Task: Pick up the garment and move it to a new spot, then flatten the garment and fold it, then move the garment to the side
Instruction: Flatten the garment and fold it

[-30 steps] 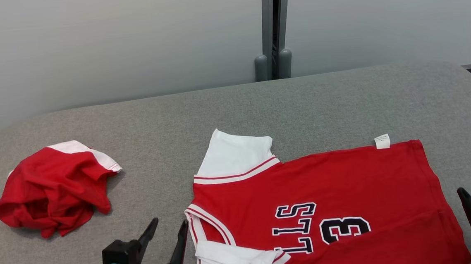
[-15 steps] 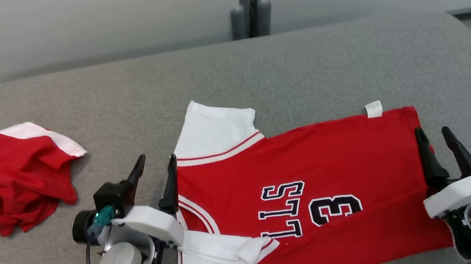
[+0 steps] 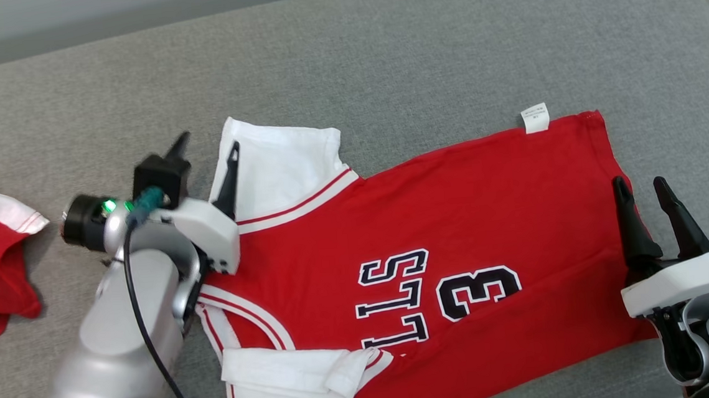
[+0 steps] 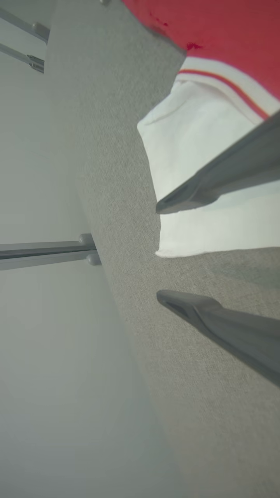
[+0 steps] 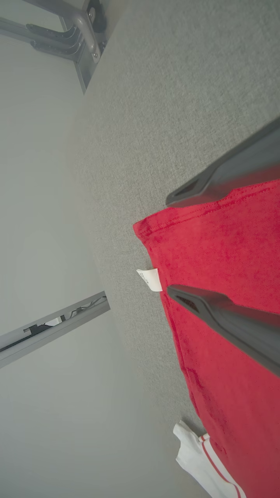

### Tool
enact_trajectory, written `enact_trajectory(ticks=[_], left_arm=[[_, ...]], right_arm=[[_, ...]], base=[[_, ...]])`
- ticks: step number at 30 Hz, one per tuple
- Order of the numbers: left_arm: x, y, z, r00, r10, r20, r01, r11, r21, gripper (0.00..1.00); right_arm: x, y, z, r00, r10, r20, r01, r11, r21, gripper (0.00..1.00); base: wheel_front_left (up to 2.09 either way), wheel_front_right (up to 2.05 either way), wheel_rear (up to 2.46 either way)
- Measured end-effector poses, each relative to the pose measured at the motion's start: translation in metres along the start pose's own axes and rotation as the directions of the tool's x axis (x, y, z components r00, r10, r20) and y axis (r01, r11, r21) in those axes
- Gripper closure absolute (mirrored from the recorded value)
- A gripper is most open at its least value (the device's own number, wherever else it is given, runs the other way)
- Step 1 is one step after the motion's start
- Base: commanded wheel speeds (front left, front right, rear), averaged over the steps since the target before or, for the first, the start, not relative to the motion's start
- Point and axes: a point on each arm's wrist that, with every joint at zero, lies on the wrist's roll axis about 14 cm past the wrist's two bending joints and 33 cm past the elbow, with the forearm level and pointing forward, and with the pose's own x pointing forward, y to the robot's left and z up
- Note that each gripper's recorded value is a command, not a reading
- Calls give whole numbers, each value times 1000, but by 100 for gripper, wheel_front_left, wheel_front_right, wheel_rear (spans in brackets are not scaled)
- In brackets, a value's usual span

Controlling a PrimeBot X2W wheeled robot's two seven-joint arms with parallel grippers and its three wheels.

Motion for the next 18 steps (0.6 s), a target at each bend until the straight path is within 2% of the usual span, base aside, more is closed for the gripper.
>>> enact_trajectory(ticks=[4,8,18], left_arm=[[27,11,-6,996,21,-83,-17,999,41,0],[42,6,-15,989,-1,-147,7,999,42,0],[56,7,-38,963,-30,-268,49,997,64,0]], right_arm=[[2,-6,-1,1000,-30,5,30,999,21,0],[1,-13,-5,998,-55,-3,55,998,30,0],[-1,-20,-16,996,-82,-34,84,995,45,0]], base=[[0,0,0],[0,0,0],[0,0,0]])
